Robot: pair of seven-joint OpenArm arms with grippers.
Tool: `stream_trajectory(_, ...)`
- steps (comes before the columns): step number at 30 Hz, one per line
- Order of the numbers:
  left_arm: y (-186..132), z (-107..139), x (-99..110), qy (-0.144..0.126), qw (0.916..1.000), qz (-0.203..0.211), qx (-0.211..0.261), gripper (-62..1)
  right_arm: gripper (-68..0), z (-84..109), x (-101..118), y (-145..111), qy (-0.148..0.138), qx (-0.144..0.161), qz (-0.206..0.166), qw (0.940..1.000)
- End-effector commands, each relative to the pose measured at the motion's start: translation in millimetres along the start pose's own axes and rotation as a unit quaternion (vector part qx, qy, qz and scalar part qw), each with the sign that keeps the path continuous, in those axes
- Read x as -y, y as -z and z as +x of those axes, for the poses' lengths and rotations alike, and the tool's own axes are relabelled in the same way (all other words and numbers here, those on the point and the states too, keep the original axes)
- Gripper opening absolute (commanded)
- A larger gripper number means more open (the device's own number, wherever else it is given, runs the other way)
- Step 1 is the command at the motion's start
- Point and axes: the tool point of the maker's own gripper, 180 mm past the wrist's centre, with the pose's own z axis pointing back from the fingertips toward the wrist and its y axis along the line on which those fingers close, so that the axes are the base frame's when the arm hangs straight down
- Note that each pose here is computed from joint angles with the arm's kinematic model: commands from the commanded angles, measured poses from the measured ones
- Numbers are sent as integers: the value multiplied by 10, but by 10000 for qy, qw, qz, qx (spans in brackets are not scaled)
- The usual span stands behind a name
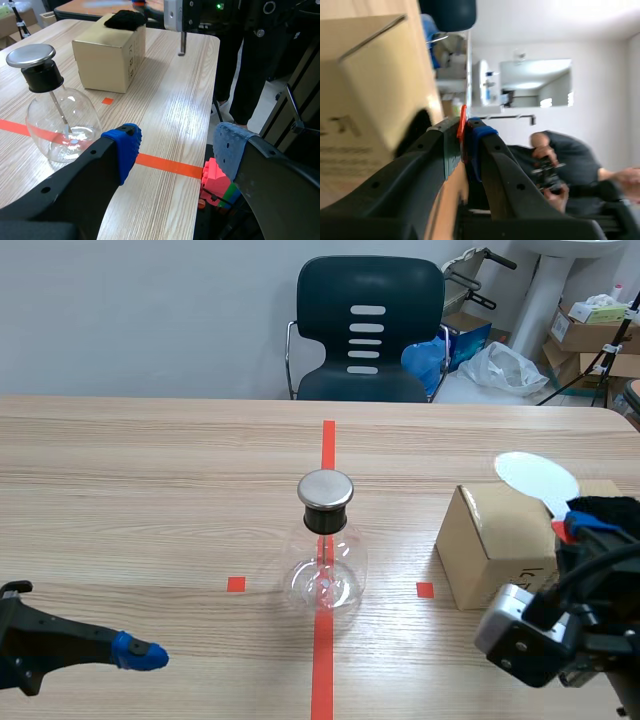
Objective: Do the electroscope experiment
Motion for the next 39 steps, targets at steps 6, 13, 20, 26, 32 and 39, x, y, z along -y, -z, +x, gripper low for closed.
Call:
stream_trajectory(6,86,81,-84,315,9989,281,191,-476,-665,59,244,240,-203,-17,-497,9986)
stream_trajectory(13,316,-14,-197,479,9973,553,11,-523,-665,362,263,487,-161,32,-485,9987)
stream_trajectory(20,461,-82,-444,693,9944,782,-159,-524,-665,612,172,597,-253,186,-186,9993)
stream_trajectory(26,515,-264,-737,791,9904,1070,-384,-524,-665,739,83,551,-434,406,-11,9982)
stream_trajectory(32,556,-460,-949,702,9880,1281,-498,-540,-665,765,-14,455,-569,564,158,9967)
stream_trajectory(39,599,-639,-1122,586,9857,1458,-608,-546,-665,780,-91,352,-647,649,281,9954)
